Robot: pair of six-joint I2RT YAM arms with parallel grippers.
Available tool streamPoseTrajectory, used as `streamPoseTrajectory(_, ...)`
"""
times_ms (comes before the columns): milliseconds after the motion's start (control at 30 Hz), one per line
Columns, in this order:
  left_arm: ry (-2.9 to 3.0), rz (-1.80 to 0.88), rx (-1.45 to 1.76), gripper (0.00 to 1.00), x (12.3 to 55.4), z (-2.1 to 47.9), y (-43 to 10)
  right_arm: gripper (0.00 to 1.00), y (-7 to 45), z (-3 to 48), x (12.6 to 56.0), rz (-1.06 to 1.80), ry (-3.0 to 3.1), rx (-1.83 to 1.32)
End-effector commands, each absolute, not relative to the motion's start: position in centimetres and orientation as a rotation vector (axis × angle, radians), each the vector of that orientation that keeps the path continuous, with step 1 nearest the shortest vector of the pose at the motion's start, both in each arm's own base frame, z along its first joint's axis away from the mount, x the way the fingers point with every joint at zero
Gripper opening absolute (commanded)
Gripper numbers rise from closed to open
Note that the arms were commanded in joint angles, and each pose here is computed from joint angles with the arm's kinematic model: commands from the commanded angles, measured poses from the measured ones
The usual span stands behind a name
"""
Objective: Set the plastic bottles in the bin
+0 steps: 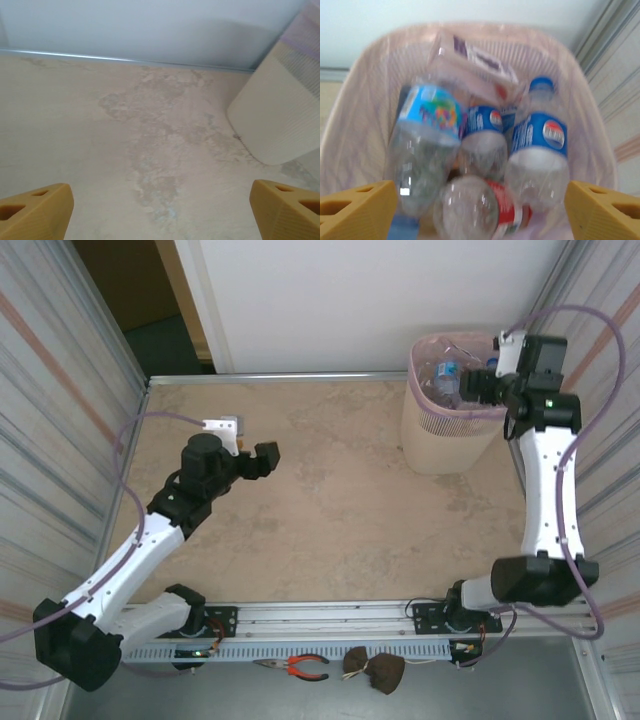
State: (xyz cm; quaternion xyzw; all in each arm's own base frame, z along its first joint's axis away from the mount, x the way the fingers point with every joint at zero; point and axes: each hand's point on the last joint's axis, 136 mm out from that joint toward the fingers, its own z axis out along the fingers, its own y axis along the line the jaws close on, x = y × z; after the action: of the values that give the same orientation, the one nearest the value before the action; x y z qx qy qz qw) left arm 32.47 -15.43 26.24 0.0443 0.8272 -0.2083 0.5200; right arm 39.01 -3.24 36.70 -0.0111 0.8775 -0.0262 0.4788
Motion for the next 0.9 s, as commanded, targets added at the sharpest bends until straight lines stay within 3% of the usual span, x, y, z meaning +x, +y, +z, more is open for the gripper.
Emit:
streamPoseTrajectory(0,2.0,-0.309,0.126,0.99,32.2,25.9,-12.5,0.92,-3.1,36.3,37.1,-0.029,2.077,0.034)
streamPoseTrajectory(67,2.01,-0.235,0.132,0.99,32.2,25.3,-11.4,0.99,-3.0,34.7,35.5,-0.024,2.082,0.048)
streamPoseTrajectory(333,2.076,0.074,0.043,0.99,31.8,21.7,-5.9,0.99,-2.9,25.9,31.5,-0.02,2.087,0.114)
streamPoseTrajectory(633,2.054,0.277,0.055,0.99,31.7,16.6,-2.3,0.99,-3.7,14.7,34.2,0.004,2.08,0.204)
streamPoseTrajectory(867,1.946,0.238,0.071,0.99,32.6,13.7,-1.1,0.99,-5.1,10.9,37.7,0.012,1.992,0.307)
